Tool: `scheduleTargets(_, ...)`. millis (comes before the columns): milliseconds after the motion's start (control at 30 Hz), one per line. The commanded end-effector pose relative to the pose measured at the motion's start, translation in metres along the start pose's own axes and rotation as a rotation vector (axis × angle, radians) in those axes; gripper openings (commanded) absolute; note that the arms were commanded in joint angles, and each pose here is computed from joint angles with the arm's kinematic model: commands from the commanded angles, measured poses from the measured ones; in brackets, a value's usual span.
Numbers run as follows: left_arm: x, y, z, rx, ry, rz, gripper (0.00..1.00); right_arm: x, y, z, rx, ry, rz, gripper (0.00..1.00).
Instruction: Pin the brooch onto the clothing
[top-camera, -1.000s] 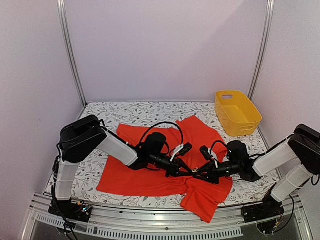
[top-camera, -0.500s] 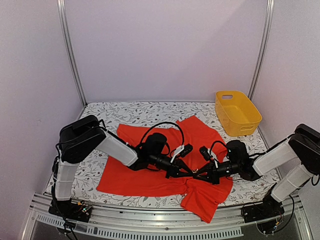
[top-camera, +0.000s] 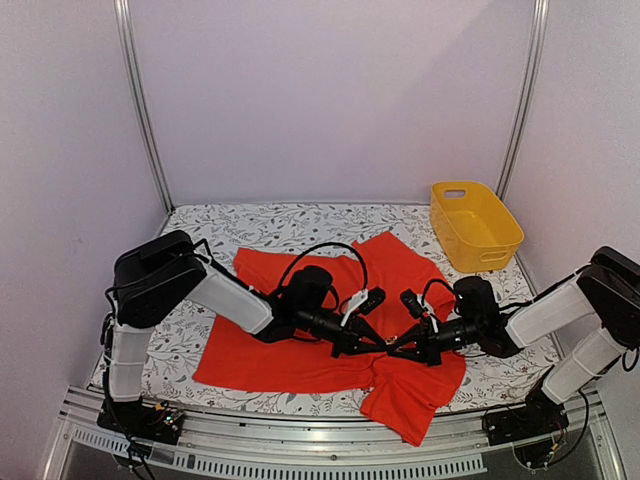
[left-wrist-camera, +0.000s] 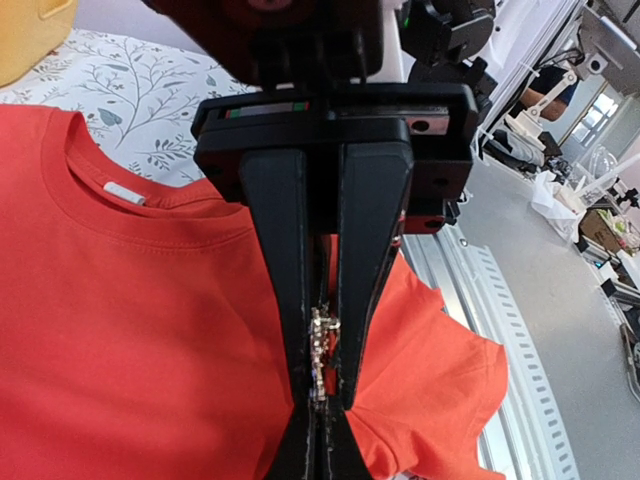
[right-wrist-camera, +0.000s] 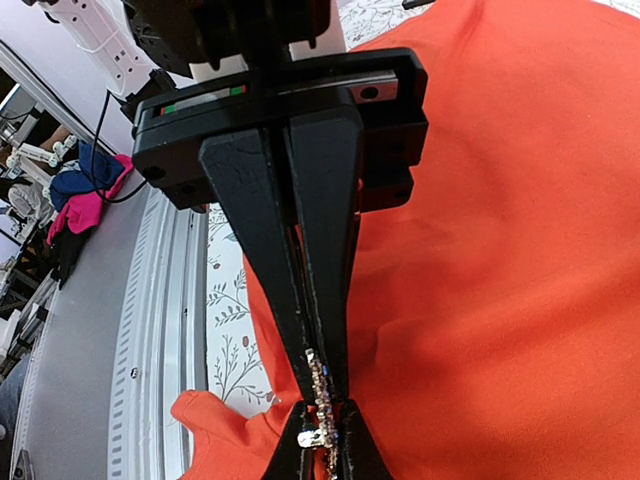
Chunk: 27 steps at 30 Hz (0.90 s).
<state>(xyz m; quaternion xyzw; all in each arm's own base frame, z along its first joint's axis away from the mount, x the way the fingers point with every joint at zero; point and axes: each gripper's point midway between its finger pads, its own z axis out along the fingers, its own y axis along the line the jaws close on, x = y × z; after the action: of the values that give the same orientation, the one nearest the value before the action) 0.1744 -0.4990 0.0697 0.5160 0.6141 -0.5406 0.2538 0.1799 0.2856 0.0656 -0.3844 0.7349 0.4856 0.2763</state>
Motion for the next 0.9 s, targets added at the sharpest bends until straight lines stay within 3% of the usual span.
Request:
scheduleTargets(0, -0.012, -0.032, 0.002, 0.085, -0.015, 0.065, 0.0, -0.009, -0.013, -0.005, 0.055, -0.026, 0.007, 0.1)
scheduleTargets(100, -0.011, -0.031, 0.001, 0.079, -0.013, 0.066, 0.0, -0.012, -0.009, -0.007, 0.048, -0.035, -0.001, 0.2)
scheduleTargets(300, -0.012, -0.032, 0.001, 0.078, -0.013, 0.067, 0.0, -0.012, -0.006, -0.008, 0.037, -0.037, -0.007, 0.21)
scheduleTargets(500, -0.01, -0.029, -0.001, 0.069, -0.009, 0.063, 0.0, -0.009, -0.001, -0.01, 0.016, -0.041, -0.004, 0.32)
scheduleTargets(867, -0.008, -0.027, -0.002, 0.056, -0.007, 0.059, 0.0, -0.016, 0.011, -0.016, -0.007, -0.082, -0.044, 0.42)
